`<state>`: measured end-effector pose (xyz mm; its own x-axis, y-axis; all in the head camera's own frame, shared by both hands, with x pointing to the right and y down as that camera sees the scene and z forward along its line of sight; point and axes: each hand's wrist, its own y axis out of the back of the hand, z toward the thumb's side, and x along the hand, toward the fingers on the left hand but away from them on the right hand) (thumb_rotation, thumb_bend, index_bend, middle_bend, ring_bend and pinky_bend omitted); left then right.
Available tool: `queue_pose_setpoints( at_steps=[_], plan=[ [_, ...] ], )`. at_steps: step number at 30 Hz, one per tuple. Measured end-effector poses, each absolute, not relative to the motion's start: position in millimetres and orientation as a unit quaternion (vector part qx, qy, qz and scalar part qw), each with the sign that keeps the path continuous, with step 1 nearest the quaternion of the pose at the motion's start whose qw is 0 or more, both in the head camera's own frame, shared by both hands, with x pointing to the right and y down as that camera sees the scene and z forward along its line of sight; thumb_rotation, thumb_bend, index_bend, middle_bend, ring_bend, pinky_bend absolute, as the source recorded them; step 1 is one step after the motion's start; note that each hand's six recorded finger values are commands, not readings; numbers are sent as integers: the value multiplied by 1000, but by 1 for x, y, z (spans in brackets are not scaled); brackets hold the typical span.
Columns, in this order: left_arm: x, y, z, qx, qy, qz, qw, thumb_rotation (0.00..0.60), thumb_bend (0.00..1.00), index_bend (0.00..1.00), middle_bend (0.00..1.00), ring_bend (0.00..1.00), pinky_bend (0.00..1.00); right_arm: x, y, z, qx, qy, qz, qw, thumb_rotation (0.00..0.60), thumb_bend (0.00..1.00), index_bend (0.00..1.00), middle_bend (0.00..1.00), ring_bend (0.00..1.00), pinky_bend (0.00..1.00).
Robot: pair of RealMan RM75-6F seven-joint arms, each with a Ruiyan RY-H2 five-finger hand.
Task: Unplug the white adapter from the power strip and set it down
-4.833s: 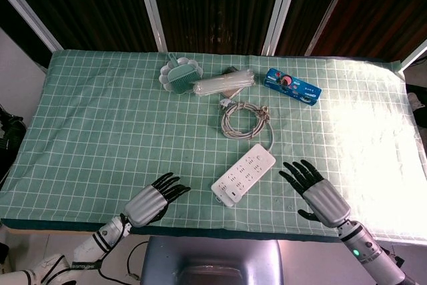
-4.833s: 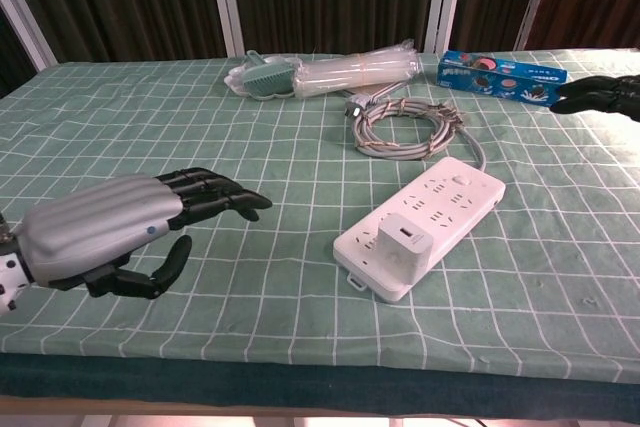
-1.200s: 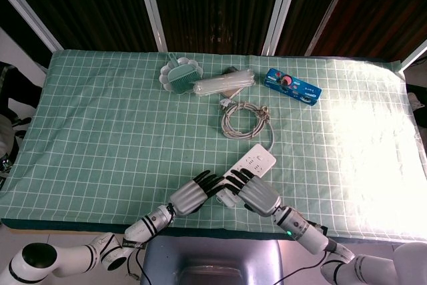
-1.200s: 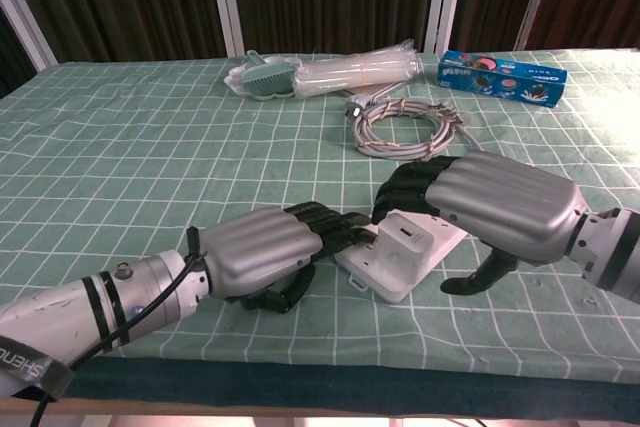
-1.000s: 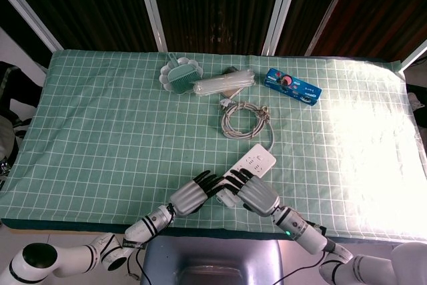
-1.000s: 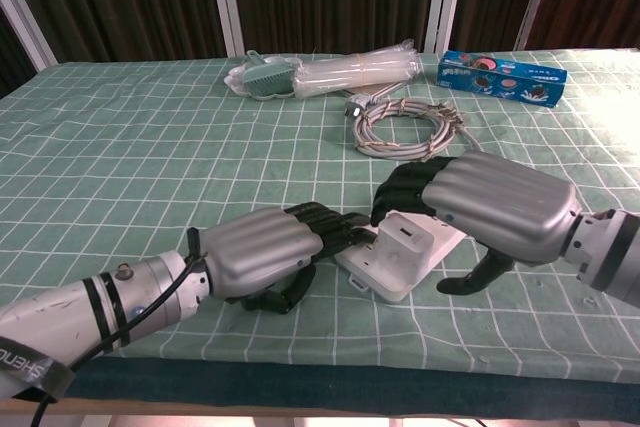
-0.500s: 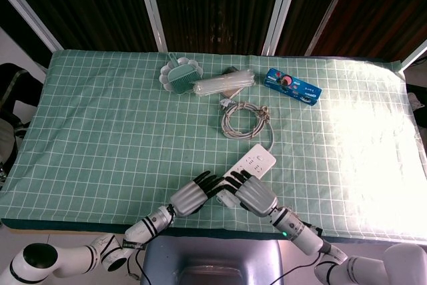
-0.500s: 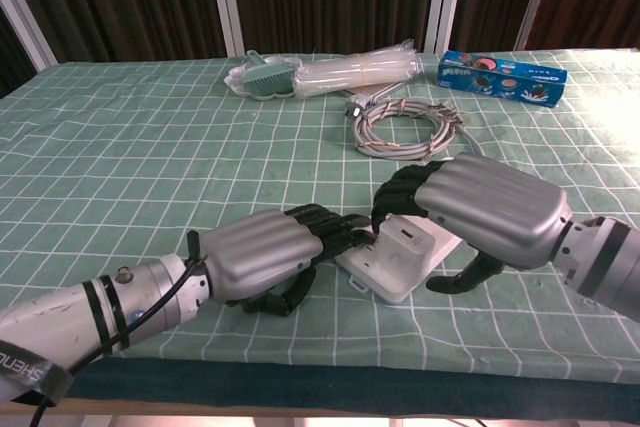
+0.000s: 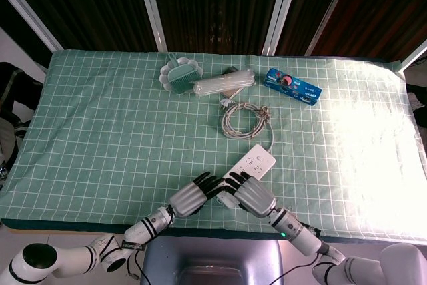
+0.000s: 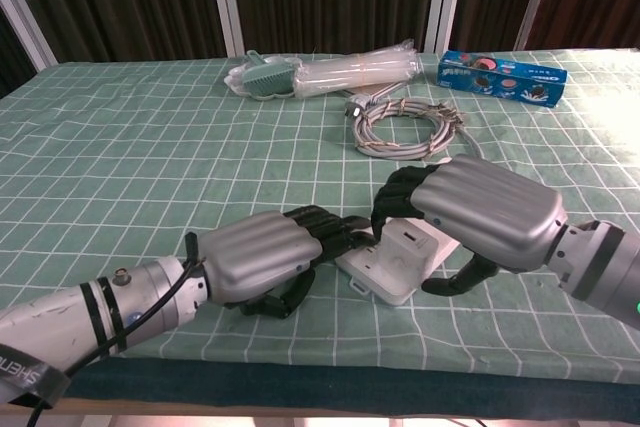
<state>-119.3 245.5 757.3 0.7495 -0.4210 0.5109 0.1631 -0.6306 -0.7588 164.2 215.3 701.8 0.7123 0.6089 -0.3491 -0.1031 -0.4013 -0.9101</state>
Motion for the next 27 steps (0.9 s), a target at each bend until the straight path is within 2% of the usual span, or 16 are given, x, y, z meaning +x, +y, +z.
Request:
queue_pose_setpoints(
  at_steps=[6,13,27],
  plan=[
    [-119,246,758,-833,77,-346,424,600,875,0,0,0,10,163,216,703,-764,-166,342,522,600,333,595,455,361,562],
    [-119,246,758,-833,76,-347,424,600,876,0,0,0,9,161,215,704,-764,-170,342,520,600,431,688,493,433,631],
    [-118,249,759,-832,70,-347,428,600,875,0,0,0,10,158,213,701,-770,-175,346,506,600,542,780,551,504,689]
  ],
)
